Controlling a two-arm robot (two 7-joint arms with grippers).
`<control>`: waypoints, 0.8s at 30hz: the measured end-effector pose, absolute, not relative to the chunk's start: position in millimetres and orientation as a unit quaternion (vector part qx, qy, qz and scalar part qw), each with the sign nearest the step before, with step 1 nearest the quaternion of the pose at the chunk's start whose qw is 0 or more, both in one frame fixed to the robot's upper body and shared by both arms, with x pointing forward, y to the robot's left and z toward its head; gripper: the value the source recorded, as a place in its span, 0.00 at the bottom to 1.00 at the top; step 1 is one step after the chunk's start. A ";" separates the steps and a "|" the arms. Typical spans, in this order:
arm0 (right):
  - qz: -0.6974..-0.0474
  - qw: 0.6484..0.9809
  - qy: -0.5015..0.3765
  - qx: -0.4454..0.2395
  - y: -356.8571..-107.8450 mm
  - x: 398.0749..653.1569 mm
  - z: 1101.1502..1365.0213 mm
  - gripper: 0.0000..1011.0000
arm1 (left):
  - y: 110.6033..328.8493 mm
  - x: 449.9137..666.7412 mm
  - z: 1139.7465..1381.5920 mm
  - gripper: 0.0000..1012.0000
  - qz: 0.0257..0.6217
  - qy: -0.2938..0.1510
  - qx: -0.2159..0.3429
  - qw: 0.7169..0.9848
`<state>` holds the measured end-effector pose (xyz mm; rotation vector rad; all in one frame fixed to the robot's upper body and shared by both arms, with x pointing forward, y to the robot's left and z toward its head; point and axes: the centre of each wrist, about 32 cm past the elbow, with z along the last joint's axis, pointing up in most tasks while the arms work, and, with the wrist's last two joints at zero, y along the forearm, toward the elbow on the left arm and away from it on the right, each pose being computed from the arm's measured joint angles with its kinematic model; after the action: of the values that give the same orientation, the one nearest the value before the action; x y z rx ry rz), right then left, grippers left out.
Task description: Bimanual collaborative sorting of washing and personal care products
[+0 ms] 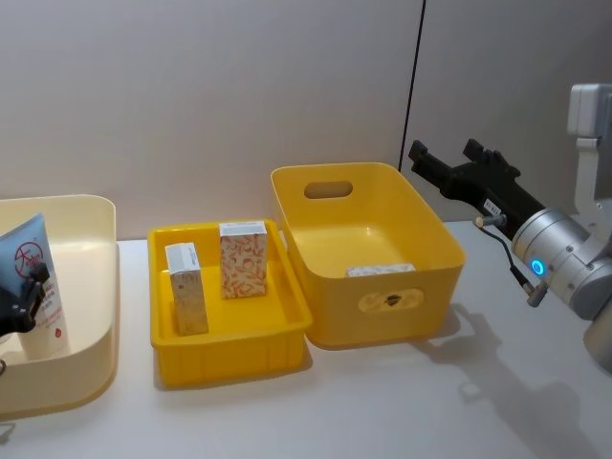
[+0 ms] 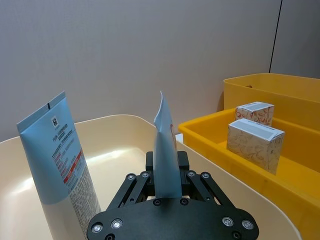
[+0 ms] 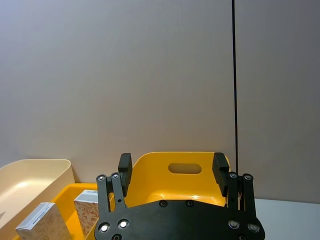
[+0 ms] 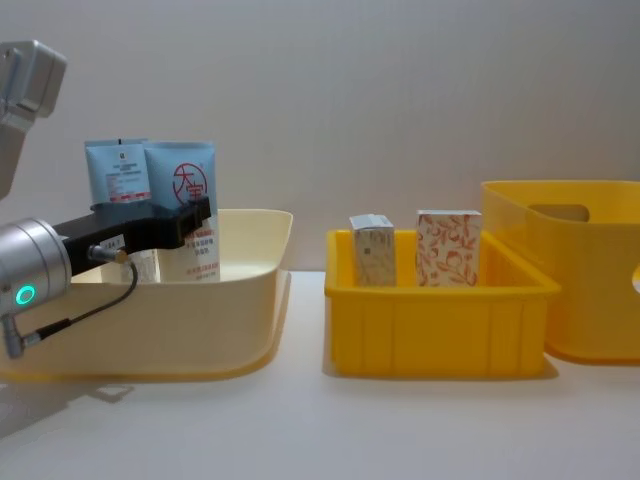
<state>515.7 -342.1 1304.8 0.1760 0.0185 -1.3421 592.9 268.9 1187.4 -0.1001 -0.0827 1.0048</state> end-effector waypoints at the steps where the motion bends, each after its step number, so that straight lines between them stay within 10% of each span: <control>1: -0.621 0.780 0.009 0.081 -342.1 515.7 1304.8 0.99 | 269.0 592.9 1187.4 0.24 0.481 -0.039 -0.048 0.874; 24: -0.621 0.780 0.009 0.081 -342.0 515.7 1304.8 0.99 | 278.9 603.9 1217.0 0.24 0.465 -0.106 -0.118 0.871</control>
<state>515.7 -342.0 1304.8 0.1761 0.0186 -1.3420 603.9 278.9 1217.0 -0.2467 -0.2212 0.9719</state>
